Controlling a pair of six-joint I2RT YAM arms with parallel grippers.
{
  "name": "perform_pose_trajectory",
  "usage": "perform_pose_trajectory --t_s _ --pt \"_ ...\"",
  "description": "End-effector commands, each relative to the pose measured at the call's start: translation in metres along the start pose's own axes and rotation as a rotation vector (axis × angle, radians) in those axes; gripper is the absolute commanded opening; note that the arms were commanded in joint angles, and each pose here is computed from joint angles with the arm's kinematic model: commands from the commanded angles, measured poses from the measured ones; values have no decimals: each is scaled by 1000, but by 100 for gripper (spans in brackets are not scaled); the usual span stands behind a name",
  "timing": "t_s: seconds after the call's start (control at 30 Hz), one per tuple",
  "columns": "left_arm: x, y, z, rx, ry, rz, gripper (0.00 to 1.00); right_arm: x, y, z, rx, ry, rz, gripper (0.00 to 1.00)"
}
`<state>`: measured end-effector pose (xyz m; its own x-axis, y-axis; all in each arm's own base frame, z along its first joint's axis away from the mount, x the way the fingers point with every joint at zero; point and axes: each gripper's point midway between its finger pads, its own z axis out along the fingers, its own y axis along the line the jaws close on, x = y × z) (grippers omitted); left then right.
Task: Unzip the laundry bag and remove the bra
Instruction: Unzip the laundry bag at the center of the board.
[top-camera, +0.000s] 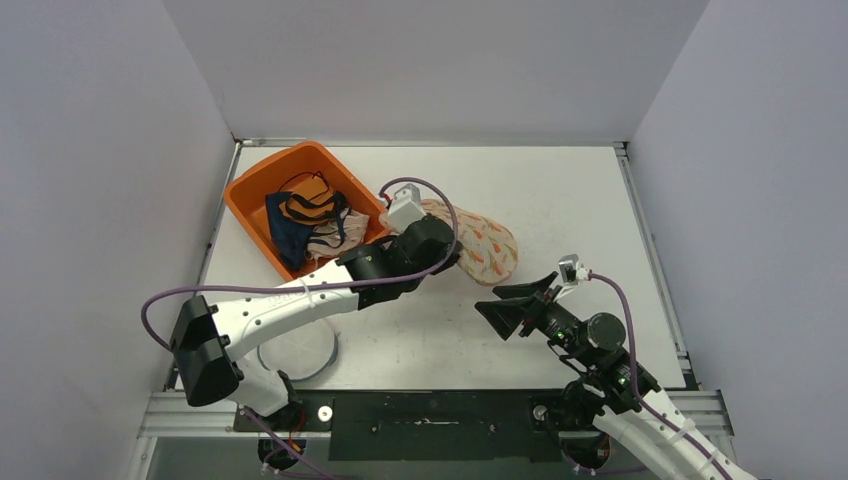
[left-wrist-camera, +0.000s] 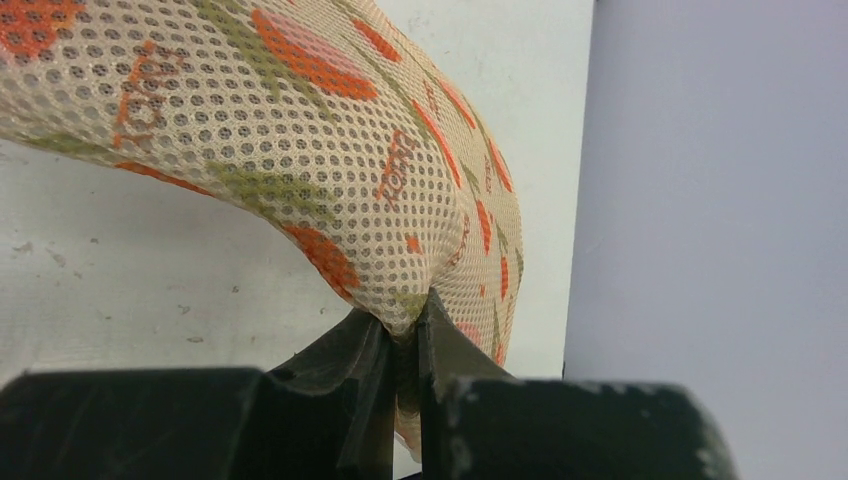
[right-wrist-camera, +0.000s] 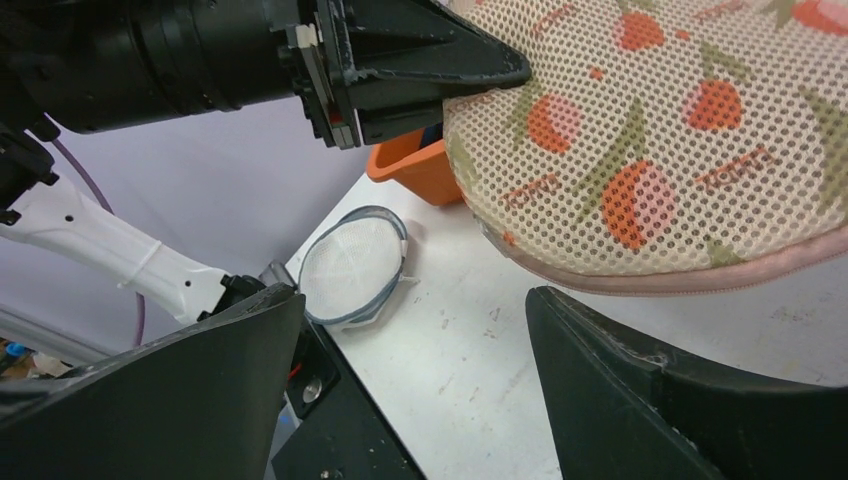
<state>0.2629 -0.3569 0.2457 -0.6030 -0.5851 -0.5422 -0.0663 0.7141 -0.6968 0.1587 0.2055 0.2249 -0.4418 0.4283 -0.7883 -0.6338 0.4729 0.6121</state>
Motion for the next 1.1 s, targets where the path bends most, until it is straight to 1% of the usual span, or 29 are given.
perform_pose_trajectory --t_s 0.0,0.17,0.27,0.43,0.6,0.73,0.8,0.93,1.07 --pt "-12 -4 -4 -69 -40 -62 0 -26 17 0 -52 -95 -16 80" --pt "-19 19 -3 -235 -81 -124 0 -22 6 8 -15 -104 53 68" --pt "-18 25 -2 -287 -78 -139 0 -19 -1 13 14 -100 66 62" --pt "-22 25 -2 -295 -90 -158 0 -6 -1 27 7 -34 80 63" --pt "-31 21 -4 -299 -111 -168 0 -2 2 36 -2 -15 78 63" --pt "-35 19 -4 -303 -113 -177 0 8 3 44 -2 28 75 63" --pt "-34 19 -3 -303 -104 -183 0 10 1 47 14 23 78 63" --pt "-30 21 -1 -301 -79 -201 0 3 -5 48 51 -40 93 61" --pt "-29 20 -2 -292 -67 -214 0 0 -7 52 44 -78 101 61"
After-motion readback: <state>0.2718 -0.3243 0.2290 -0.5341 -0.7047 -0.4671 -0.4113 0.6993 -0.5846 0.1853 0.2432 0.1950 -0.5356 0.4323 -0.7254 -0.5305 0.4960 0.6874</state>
